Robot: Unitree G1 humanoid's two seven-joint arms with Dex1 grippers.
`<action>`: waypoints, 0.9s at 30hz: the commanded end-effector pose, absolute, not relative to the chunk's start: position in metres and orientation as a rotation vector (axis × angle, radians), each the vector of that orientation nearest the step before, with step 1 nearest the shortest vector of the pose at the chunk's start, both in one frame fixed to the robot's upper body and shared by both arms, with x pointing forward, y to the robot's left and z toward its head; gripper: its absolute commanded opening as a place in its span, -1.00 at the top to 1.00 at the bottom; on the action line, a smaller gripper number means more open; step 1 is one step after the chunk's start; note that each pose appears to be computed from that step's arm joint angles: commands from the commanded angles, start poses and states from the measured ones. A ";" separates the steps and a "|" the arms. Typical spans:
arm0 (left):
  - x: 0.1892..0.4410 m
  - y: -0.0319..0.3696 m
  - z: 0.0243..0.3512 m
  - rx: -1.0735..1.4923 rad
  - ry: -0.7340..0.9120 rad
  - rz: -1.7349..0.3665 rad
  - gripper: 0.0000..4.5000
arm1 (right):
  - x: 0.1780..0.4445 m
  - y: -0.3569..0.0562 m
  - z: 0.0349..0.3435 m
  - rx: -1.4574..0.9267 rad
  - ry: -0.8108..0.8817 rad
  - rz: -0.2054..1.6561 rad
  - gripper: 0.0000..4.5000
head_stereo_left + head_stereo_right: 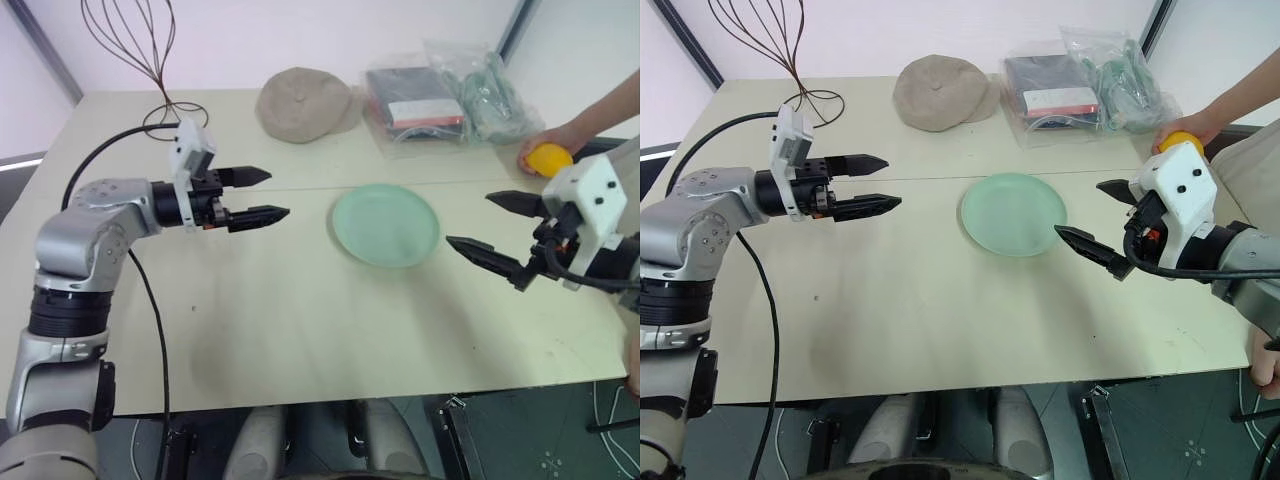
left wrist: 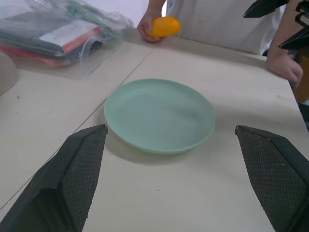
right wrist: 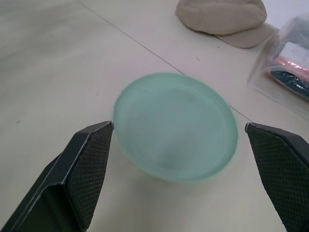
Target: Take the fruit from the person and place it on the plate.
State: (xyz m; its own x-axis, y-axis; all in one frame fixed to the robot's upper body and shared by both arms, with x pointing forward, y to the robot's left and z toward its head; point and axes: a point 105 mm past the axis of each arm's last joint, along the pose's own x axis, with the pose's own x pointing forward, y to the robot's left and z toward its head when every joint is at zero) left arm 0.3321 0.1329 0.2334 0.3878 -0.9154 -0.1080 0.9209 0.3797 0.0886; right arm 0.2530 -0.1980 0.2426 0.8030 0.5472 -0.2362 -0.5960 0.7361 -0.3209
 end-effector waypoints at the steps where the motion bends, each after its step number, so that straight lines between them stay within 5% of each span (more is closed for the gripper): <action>1: 0.336 0.128 0.247 0.175 -0.013 -1.186 -0.97 | 0.248 -0.198 0.258 -0.429 0.065 0.596 -1.00; 14: 0.346 0.123 0.253 0.179 -0.052 -1.185 -0.97 | 0.252 -0.197 0.267 -0.397 -0.001 0.541 -1.00; 27: 0.348 0.124 0.251 0.180 -0.051 -1.174 -0.97 | 0.290 -0.152 0.306 0.051 -0.119 0.505 -1.00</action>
State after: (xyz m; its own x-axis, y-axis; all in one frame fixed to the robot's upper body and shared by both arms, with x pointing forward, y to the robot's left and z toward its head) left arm 0.3496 0.1215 0.2379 0.3794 -0.9217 -0.0808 0.9218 0.3691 0.1182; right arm 0.2908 -0.1556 0.2975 0.8665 0.4886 0.1025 -0.4922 0.8704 0.0121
